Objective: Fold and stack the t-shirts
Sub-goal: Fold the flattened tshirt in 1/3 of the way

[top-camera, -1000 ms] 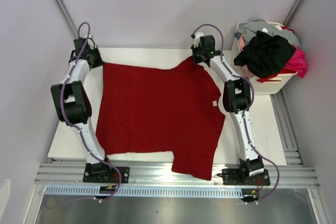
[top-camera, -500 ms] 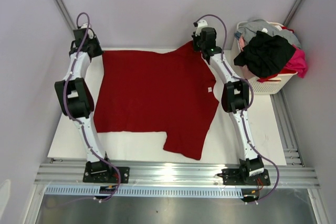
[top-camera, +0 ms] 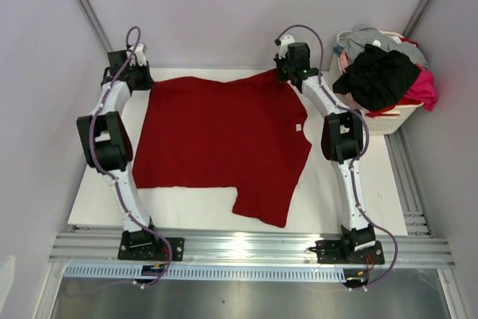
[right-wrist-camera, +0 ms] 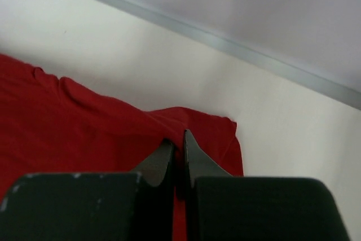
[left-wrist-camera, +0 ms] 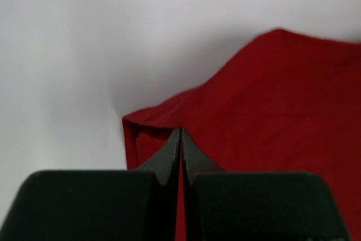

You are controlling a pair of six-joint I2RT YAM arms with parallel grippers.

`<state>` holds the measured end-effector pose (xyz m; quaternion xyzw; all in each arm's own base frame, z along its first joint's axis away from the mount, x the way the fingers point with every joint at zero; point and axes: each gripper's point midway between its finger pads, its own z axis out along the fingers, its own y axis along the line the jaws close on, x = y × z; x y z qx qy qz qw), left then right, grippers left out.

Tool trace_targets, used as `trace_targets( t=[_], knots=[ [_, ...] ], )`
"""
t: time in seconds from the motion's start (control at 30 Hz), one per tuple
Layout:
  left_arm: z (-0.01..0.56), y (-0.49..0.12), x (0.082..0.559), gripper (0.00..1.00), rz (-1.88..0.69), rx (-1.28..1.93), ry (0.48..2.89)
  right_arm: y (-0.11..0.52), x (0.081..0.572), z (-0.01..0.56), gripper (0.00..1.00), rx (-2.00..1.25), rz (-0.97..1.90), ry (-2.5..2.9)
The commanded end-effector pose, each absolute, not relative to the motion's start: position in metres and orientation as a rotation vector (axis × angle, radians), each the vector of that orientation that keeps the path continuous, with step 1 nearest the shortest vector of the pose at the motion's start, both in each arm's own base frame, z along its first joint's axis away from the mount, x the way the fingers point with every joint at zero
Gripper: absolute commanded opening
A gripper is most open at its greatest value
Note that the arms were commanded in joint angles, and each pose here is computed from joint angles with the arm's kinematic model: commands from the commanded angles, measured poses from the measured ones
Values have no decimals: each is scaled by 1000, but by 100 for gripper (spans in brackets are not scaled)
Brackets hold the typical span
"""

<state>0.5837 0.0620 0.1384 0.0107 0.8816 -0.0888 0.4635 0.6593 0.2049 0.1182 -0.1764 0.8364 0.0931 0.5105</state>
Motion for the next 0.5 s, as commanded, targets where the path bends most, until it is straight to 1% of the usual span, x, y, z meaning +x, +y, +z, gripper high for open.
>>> trace_targets(
  t=[0.0, 0.03, 0.1, 0.13, 0.2, 0.27, 0.37, 0.4, 0.47],
  knots=[
    [192, 50, 572, 0, -173, 361, 1994, 205, 640, 209, 0, -456, 226, 1889],
    [189, 47, 568, 0, -180, 399, 1992, 204, 634, 226, 0, -459, 224, 1871],
    [187, 45, 561, 0, -170, 459, 1993, 201, 623, 222, 0, -469, 219, 1895],
    [189, 47, 559, 0, -159, 472, 1992, 202, 615, 236, 0, -479, 233, 1878],
    [182, 47, 547, 1, -178, 551, 2009, 203, 602, 228, 0, -499, 243, 1917],
    [177, 38, 534, 0, -212, 723, 1971, 206, 585, 230, 0, -529, 270, 1949],
    [174, 47, 524, 0, -154, 751, 1981, 206, 561, 214, 0, -559, 286, 2023],
    [176, 55, 524, 0, -140, 737, 1979, 204, 550, 195, 0, -571, 288, 2070],
    [173, 62, 519, 0, -136, 736, 1976, 203, 538, 194, 0, -579, 289, 2081]
  ],
)
